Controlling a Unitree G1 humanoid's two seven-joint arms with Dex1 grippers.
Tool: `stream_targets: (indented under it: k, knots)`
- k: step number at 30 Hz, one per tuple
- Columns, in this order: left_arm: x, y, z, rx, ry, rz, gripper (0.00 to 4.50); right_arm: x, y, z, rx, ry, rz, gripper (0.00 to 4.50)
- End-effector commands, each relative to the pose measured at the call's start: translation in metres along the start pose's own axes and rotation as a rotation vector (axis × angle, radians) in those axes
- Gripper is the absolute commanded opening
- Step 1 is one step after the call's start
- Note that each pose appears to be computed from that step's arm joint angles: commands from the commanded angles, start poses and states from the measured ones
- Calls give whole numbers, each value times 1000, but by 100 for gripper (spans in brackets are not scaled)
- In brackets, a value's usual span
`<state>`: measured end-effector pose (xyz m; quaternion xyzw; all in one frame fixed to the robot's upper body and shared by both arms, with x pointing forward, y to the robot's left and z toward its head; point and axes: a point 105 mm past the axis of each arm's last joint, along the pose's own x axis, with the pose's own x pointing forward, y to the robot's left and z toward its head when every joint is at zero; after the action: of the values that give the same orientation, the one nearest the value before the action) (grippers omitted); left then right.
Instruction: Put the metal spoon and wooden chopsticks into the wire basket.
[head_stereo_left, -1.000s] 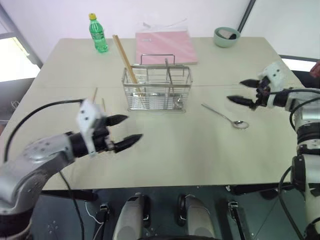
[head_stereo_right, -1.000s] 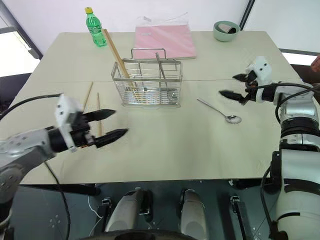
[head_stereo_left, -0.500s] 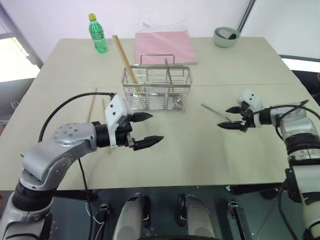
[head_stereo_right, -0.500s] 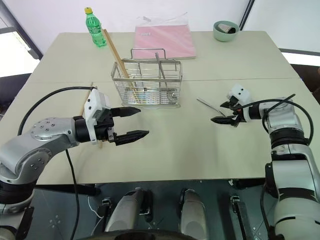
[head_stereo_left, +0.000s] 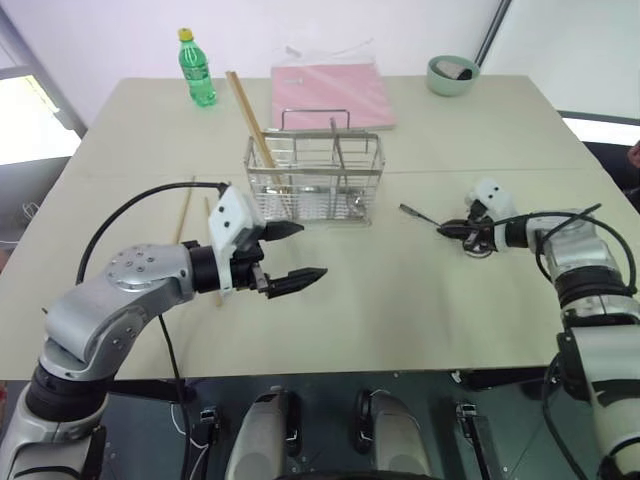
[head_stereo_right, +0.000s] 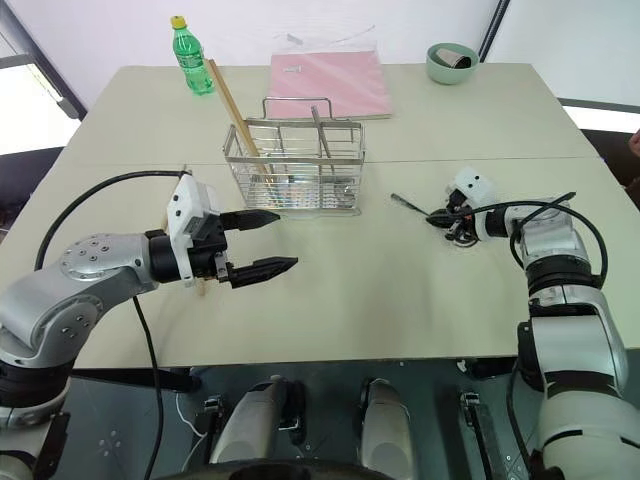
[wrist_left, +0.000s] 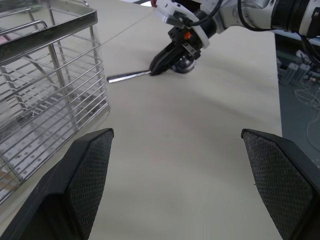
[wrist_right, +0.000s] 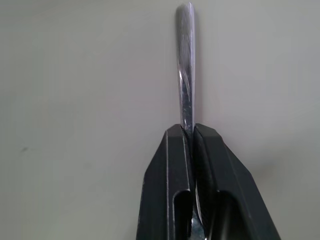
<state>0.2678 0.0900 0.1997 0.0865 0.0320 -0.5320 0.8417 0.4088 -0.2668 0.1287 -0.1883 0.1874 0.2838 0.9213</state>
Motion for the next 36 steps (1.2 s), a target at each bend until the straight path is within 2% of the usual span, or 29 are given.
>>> stream_targets:
  k: [1,3,6,10,14,21,25,36]
  knots:
    - [-4,6,13,39,-56,45,430,-22,-48,63,85,-278,-297,4]
    - [-5,10,15,35,-72,65,430,-33,-60,93,171,-425,-363,4]
    - [-7,16,19,37,-91,91,430,-44,-62,139,262,-619,-344,4]
    - [-8,25,24,35,-118,128,430,-46,-34,199,317,-808,-178,4]
    - [-9,30,28,32,-135,147,430,-32,2,225,346,-849,-52,4]
    - [-10,31,29,37,-138,163,430,-8,56,249,403,-890,91,4]
    - [-13,32,31,44,-141,179,430,4,89,250,376,-876,180,4]
    - [-17,31,34,44,-155,208,430,26,112,244,410,-950,159,4]
